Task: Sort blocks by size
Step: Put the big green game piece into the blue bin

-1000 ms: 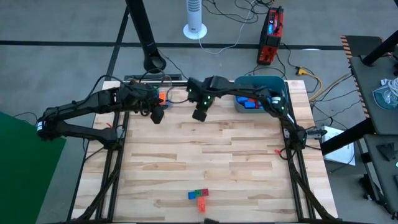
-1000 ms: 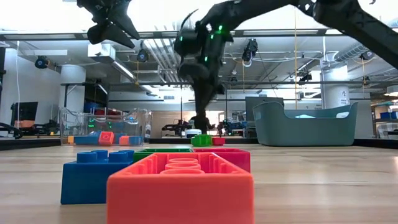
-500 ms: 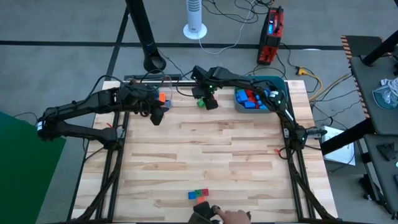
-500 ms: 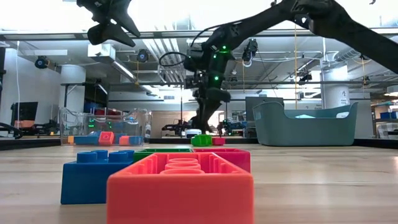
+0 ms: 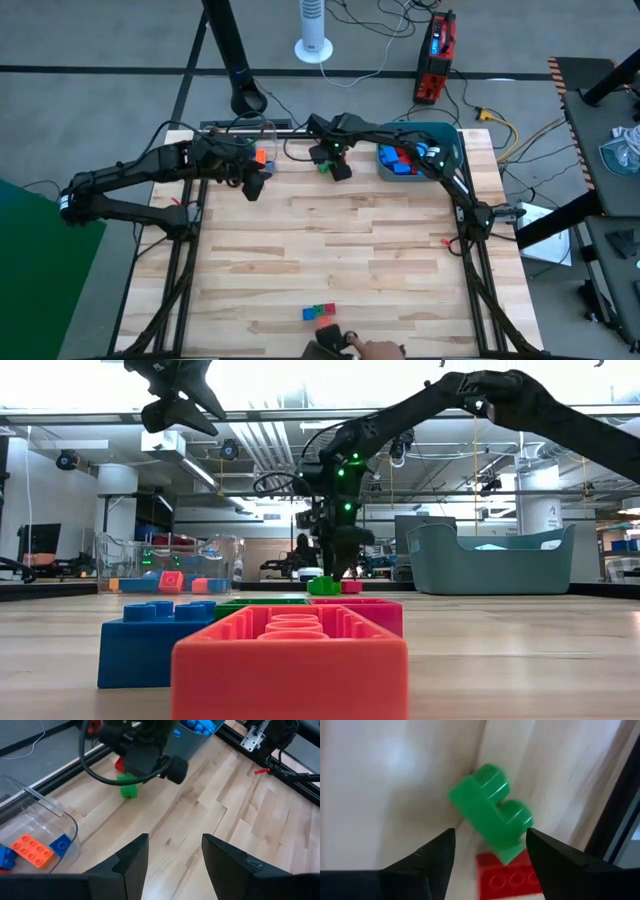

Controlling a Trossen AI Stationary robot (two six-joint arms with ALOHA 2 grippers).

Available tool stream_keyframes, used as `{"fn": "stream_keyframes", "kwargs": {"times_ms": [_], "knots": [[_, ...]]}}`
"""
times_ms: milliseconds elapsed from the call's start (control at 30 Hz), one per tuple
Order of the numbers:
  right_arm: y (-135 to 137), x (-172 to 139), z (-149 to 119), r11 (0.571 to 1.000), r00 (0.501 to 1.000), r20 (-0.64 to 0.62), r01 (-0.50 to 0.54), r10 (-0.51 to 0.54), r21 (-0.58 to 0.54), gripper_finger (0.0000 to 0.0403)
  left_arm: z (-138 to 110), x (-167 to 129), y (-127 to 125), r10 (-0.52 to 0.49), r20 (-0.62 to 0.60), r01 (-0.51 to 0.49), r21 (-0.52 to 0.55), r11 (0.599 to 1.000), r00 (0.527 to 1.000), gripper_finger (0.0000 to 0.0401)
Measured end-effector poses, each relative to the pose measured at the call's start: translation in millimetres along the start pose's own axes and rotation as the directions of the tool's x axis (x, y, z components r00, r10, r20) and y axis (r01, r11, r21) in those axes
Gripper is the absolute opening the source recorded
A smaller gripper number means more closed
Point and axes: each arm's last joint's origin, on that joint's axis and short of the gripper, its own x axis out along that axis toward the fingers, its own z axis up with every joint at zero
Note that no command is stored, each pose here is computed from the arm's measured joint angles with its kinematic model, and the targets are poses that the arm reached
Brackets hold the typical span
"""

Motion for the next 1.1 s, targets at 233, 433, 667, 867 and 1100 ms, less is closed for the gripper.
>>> {"fn": "stream_keyframes", "kwargs": {"times_ms": [233, 433, 667, 867, 1100], "knots": [[17, -6, -2, 0.978, 0.983, -0.016, -0.178, 0.181, 0.111, 0.0191, 0, 0, 0, 0.002, 0.0, -0.002, 0.009, 1.0, 1.0, 0.017], [31, -8, 11, 0.975, 0.979, 0.003, -0.205, 0.205, 0.086, 0.0155, 0, 0, 0, 0.002, 0.002, -0.002, -0.004, 1.0, 1.0, 0.017], [20, -29, 19, 0.978, 0.987, 0.065, -0.152, 0.144, 0.145, 0.0104, 0, 0, 0, 0.002, 0.001, -0.002, -0.023, 1.0, 1.0, 0.017], [-16, -50, 17, 0.953, 0.983, 0.174, -0.001, -0.054, 0.302, 0.0033, 0, 0, 0, 0.002, 0.0, -0.002, -0.034, 0.999, 1.0, 0.017], [-49, -35, -1, 0.836, 0.964, 0.205, 0.031, -0.17, 0.547, 0.001, 0, 1, 0, 0.003, -0.001, -0.003, -0.037, 0.999, 1.0, 0.017]]}}
